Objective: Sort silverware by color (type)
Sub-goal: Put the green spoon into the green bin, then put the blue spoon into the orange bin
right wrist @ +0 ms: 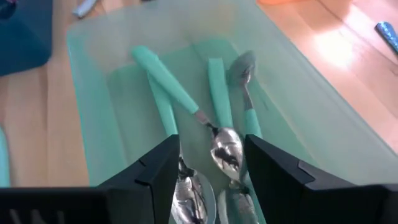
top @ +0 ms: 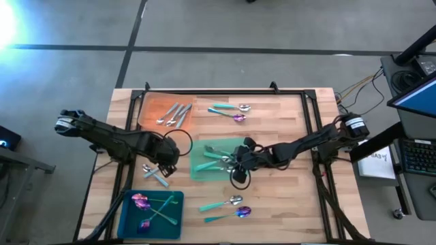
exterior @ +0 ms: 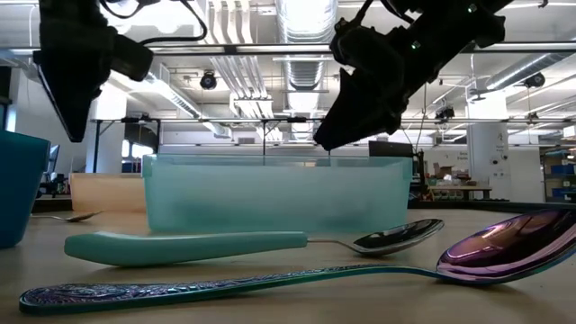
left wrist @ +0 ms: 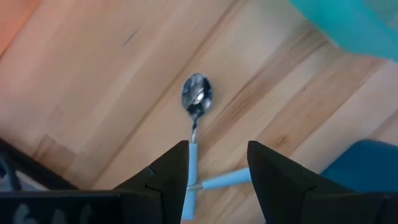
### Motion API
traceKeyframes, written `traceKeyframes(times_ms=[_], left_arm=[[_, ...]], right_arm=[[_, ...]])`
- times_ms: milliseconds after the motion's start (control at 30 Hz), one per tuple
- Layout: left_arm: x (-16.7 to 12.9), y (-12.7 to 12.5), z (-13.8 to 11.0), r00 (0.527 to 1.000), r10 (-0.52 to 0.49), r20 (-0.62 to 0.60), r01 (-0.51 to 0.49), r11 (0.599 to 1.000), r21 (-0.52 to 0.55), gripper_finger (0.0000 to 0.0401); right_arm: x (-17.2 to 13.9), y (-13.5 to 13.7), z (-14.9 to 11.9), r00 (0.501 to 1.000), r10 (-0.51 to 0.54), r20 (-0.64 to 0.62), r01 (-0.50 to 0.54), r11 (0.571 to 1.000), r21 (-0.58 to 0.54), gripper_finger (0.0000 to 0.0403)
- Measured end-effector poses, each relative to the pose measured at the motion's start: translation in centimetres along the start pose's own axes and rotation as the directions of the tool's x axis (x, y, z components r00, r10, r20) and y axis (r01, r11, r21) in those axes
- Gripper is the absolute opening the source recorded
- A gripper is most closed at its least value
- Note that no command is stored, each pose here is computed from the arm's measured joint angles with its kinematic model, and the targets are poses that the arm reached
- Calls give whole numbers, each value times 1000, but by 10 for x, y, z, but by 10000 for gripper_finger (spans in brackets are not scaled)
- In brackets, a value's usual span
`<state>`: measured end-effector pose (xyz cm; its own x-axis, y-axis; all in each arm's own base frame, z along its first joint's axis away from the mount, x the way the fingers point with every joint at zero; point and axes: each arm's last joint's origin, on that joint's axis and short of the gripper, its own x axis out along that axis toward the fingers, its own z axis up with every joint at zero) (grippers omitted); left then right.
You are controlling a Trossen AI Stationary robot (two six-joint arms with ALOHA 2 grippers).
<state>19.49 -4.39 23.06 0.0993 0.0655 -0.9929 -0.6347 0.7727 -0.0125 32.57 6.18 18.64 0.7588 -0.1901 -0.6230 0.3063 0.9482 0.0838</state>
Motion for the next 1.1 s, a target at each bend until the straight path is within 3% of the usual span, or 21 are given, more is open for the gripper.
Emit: traceKeyframes(times_ms=[433,567,700,1100], left_arm=[[42,17,-21,988,83,-131,-95,991,-91,148],[51,18,-24,989,58,-133,-74,990,-121,148],[59,16,-24,991,42,-129,-58,990,-125,148],[88,13,-26,963,137,-232,-162,982,-95,148]], right_arm=[[-35,-8,14,1000,1,5,-1,1000,-5,175],[-43,-10,18,1000,6,20,-6,1000,-6,175],[-48,-12,19,1000,-1,22,1,1000,-10,175],[-50,-13,17,1000,-11,-2,11,1000,-22,176]])
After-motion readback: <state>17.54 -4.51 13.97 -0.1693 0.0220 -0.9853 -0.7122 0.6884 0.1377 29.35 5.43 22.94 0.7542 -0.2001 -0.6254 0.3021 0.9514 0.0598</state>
